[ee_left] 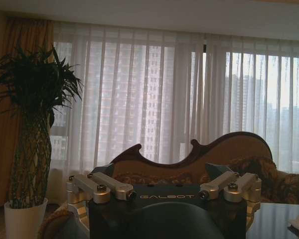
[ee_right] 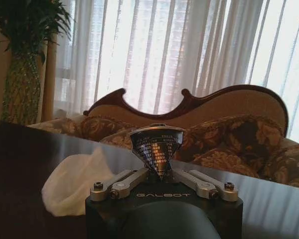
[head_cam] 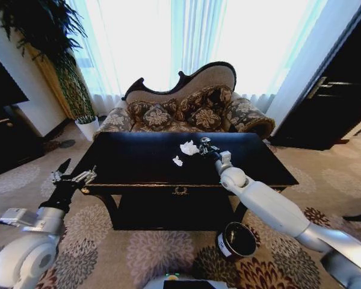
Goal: Move to the front of the table and place the trash on the table into the trash bin.
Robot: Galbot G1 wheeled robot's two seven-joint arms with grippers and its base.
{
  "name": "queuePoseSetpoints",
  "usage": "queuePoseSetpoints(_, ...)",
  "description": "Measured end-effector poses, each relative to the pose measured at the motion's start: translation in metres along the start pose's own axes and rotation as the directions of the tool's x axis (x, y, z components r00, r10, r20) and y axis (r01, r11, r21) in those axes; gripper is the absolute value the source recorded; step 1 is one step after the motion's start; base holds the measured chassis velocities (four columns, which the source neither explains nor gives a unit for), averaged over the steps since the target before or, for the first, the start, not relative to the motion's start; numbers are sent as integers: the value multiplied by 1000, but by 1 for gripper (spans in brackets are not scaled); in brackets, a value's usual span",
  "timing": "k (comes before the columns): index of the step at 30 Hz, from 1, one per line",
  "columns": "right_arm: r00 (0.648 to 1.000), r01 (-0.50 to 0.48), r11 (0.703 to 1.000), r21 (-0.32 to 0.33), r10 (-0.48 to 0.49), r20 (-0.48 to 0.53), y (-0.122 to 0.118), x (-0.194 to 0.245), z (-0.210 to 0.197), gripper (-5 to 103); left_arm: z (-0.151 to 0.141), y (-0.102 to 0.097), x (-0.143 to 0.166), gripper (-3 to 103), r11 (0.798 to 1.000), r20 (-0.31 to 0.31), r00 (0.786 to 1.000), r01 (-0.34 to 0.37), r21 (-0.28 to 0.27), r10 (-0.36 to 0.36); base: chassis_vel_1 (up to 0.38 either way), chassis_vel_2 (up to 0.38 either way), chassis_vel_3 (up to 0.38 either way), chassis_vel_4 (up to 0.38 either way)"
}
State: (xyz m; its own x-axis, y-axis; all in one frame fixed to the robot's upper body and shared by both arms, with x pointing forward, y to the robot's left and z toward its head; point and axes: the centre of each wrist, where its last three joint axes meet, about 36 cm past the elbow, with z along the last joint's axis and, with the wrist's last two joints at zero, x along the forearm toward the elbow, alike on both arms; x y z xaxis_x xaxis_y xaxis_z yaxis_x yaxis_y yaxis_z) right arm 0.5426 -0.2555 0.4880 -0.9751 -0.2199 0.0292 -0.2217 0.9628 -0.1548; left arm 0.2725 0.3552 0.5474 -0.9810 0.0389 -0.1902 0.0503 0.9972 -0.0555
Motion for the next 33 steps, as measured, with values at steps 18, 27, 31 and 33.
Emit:
queuePoseSetpoints(18,992,-90,994,-68,96,87,-41,122,-9,0,0,0,0,100,1000,0,1000,0,0,0,0,0,0,0)
queuePoseSetpoints(27,970,-153,978,-141,176,170,-41,193,-6,0,0,0,0,100,1000,0,1000,0,0,0,0,0,0,0)
queuePoseSetpoints(31,939,-219,969,-111,240,245,-52,227,-3,0,0,0,0,100,1000,0,1000,0,0,0,0,0,0,0)
queuePoseSetpoints(33,934,-228,968,-105,248,257,-52,234,0,0,0,0,0,100,1000,0,1000,0,0,0,0,0,0,0)
